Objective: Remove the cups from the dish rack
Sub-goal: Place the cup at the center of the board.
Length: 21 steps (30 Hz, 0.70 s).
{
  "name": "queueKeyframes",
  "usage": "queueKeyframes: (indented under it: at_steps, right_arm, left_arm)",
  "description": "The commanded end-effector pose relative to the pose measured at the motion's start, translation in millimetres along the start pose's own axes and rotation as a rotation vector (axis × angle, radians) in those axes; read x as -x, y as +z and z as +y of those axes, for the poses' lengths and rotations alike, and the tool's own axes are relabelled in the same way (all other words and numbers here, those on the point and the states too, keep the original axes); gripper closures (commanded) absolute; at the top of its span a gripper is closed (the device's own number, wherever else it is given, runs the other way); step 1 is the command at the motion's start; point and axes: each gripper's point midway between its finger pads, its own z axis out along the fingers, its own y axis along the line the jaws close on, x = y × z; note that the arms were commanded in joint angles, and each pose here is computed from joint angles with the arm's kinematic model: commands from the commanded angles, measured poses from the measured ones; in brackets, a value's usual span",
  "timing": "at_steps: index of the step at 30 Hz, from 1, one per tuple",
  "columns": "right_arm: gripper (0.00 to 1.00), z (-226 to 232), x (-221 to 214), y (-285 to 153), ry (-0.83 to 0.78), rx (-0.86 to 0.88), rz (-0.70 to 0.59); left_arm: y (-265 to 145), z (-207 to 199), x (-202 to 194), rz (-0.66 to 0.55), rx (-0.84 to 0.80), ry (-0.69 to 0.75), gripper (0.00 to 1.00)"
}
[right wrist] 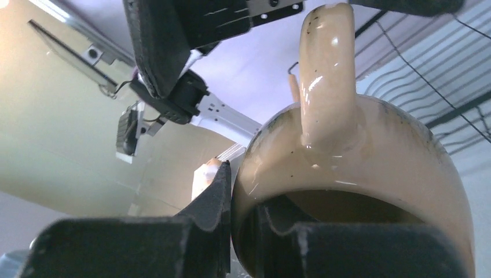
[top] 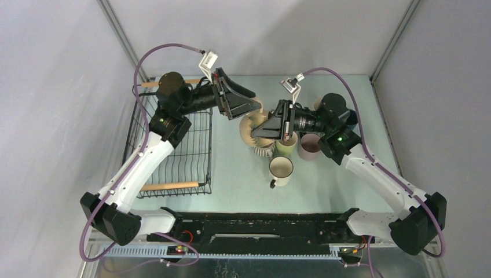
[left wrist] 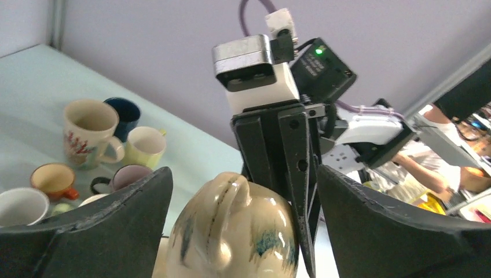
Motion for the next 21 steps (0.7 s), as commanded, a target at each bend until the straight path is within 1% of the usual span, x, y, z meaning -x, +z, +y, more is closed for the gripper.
queueKeyframes:
  at_steps: [1, 4, 6, 12, 21]
  right_arm:
    - [1.0, 14.9, 25.0, -13.3, -0.119, -0.063, -0.106]
    - [1.0, -0.3, 23.6, -19.9, -0.106, -0.171, -0.114]
    - [1.0, -10.5, 18.2, -24.7, -0.089, -0.233, -0.107]
    - [1.0, -32.7, 3.9, -50.5, -0.07, -0.441, -0.114]
    - [1.0, -86.0, -35.1, -127.8, 0.081, -0.952, -0.127]
  left_arm:
    - [-7.3, 15.9, 21.1, -0.043, 0.166, 0.07, 0.0]
    - [-17.9, 37.3, 20.5, -0.039, 0.314, 0.076, 0.0]
    - [-24.8, 46.6, 20.6, -0.041, 0.384, 0.084, 0.0]
    - [-39.8, 56.5, 12.2, -0.035, 0.473, 0.089, 0.0]
    - [-74.0, 70.2, -11.8, 0.016, 0.659, 0.06, 0.0]
